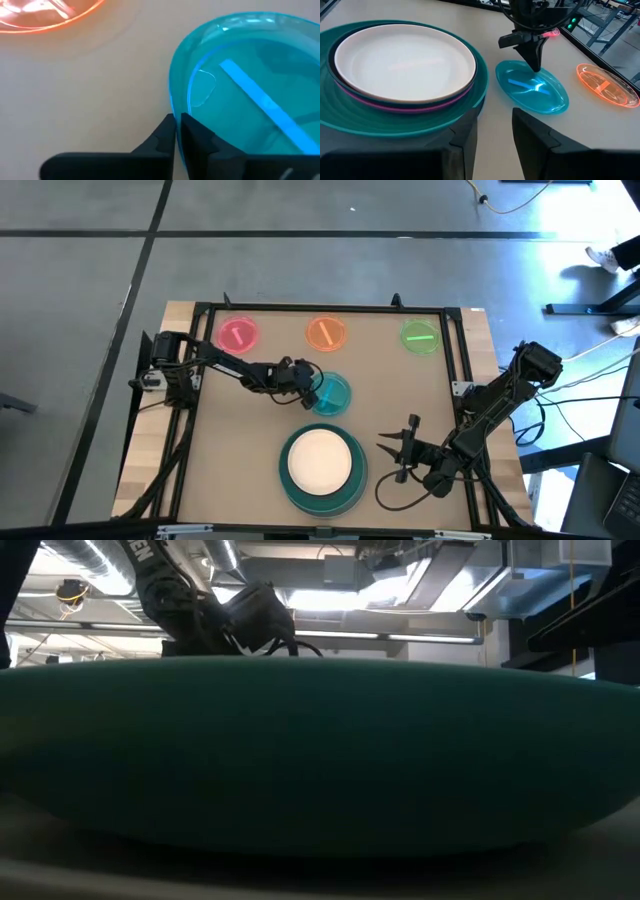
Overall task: Stack plastic plates
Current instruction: Stack the blue transparent plate on top of the white plate
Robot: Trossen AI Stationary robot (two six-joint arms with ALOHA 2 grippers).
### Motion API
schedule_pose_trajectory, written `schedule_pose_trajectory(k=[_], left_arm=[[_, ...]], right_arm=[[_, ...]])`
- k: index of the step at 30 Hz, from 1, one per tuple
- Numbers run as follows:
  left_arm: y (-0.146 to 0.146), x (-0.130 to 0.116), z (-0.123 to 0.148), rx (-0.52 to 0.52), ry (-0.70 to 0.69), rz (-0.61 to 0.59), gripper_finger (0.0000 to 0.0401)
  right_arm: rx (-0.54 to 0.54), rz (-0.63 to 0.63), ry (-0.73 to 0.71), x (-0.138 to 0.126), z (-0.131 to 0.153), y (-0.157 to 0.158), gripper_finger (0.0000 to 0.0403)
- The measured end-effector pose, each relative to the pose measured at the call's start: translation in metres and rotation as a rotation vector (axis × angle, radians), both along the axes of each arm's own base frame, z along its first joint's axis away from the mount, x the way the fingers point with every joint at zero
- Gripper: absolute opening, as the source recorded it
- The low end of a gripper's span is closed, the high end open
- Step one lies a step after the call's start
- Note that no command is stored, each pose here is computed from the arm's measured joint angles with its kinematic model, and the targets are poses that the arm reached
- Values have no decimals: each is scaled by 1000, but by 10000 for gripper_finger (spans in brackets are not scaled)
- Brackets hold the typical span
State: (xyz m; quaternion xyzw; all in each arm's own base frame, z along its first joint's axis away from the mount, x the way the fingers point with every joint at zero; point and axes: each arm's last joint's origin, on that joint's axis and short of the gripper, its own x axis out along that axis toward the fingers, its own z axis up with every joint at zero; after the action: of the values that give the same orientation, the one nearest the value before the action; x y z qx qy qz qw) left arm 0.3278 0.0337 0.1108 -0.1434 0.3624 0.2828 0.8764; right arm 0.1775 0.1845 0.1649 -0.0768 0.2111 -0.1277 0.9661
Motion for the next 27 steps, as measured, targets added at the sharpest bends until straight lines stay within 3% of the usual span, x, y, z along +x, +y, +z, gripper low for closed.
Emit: schedule_pose_trajectory(k=[14, 27], left_arm=[[-1, 1, 5, 22, -17, -25, 2], [-23, -11, 57, 122, -95, -64, 3]], right_arm=[[-6, 3, 2, 0, 0, 0, 113], [-32, -13, -2, -1, -1, -1, 113]])
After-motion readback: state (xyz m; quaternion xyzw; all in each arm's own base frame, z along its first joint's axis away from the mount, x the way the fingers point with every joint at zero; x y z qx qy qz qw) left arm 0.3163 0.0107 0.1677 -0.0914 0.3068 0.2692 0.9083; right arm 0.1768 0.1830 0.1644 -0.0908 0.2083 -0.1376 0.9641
